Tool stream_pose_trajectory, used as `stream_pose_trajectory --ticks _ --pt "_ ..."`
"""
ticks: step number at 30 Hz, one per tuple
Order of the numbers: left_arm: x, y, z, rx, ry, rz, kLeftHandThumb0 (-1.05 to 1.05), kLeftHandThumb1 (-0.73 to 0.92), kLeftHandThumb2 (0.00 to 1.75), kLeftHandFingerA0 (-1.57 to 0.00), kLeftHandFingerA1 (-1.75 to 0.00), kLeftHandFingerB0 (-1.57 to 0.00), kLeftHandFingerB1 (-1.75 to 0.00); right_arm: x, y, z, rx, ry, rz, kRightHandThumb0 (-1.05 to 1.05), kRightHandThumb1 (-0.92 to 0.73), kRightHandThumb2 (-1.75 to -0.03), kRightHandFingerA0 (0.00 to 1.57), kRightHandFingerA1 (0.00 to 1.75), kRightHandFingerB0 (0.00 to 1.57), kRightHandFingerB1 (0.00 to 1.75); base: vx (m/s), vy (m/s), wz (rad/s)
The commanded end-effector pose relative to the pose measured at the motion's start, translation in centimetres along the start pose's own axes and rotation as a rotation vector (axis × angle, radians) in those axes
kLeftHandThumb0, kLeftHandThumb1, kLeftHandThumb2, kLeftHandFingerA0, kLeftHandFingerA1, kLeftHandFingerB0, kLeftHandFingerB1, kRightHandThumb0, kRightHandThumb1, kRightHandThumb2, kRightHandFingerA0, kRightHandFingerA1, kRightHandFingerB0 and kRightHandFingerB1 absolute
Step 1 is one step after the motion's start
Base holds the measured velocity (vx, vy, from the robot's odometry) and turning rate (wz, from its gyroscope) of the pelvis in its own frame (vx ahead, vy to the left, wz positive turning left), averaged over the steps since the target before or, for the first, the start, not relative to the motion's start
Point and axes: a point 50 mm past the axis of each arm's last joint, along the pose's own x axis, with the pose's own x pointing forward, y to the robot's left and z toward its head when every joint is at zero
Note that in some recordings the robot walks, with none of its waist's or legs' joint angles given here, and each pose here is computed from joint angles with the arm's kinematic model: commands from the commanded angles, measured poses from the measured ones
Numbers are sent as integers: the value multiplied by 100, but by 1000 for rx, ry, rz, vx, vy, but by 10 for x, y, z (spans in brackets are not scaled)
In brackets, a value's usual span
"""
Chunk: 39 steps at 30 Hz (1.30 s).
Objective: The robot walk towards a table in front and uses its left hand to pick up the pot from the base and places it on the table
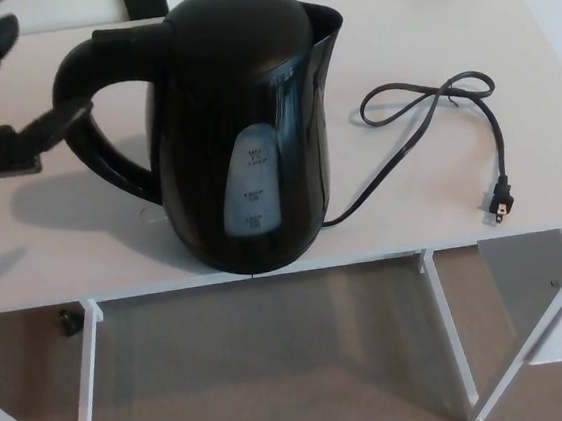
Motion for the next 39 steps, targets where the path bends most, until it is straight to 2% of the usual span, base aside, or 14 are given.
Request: stream_pose_trajectory --ticks 1,7,9,10,11,12,13,20,21,31,35,36,39 --pt "7 2 -11 149 82 42 -56 37 70 -6 -28 -8 -23 -2 -8 -2 -9 14 -22 -37 -63 -58 70 44 54 40 0 0 0" --pt "13 -3 -14 187 94 34 -57 38 68 -6 -35 -9 -23 -1 -9 0 -13 8 -23 -37 -62 -58 70 44 54 39 0 0 0" --pt "17 -4 -13 202 98 39 -56 36 71 -2 -38 -10 -29 0 -9 2 -7 2 -26 -37 -63 -58 71 44 54 39 0 0 0" --pt "19 -7 -13 217 99 63 -30 27 84 -1 -49 0 -47 0 -9 3 -5 0 -28 -37 -63 -58 71 44 55 40 0 0 0" --pt "20 -7 -13 221 98 69 -30 27 84 -1 -49 0 -47 0 -9 4 -5 -1 -28 -37 -63 -58 71 44 55 40 0 0 0" --pt "22 -9 -14 224 104 90 -50 47 55 -20 -31 -16 -27 0 -9 4 -6 -2 -29 -38 -63 -58 71 44 55 40 0 0 0" --pt "23 -11 -14 228 110 111 -26 29 86 -7 -51 -7 -49 0 -9 4 -4 -5 -27 -37 -63 -58 70 45 54 40 0 0 0" --pt "32 -18 -15 208 136 168 -26 31 88 -10 -51 -8 -50 0 -9 6 -15 -14 -27 -37 -63 -58 69 44 54 40 0 0 0" --pt "33 -19 -15 207 138 171 -53 42 67 -24 -41 -18 -36 -1 -9 6 -11 -14 -28 -36 -63 -58 69 44 54 40 0 0 0" --pt "44 -37 -13 189 144 166 -51 41 67 -29 -43 -20 -37 -1 -9 6 5 -17 -40 -35 -63 -58 69 44 54 40 0 0 0" --pt "48 -48 -12 166 144 153 -44 41 64 -32 -43 -22 -37 -1 -14 11 12 -28 -54 -35 -64 -58 69 44 54 40 0 0 0" --pt "48 -50 -13 166 144 153 -36 47 54 -39 -38 -27 -31 -1 -14 11 13 -27 -51 -35 -63 -58 67 43 53 40 0 0 0" --pt "52 -58 -12 153 148 147 -32 47 54 -44 -39 -29 -31 0 -18 14 12 -36 -55 -34 -64 -58 69 43 53 39 0 0 0"
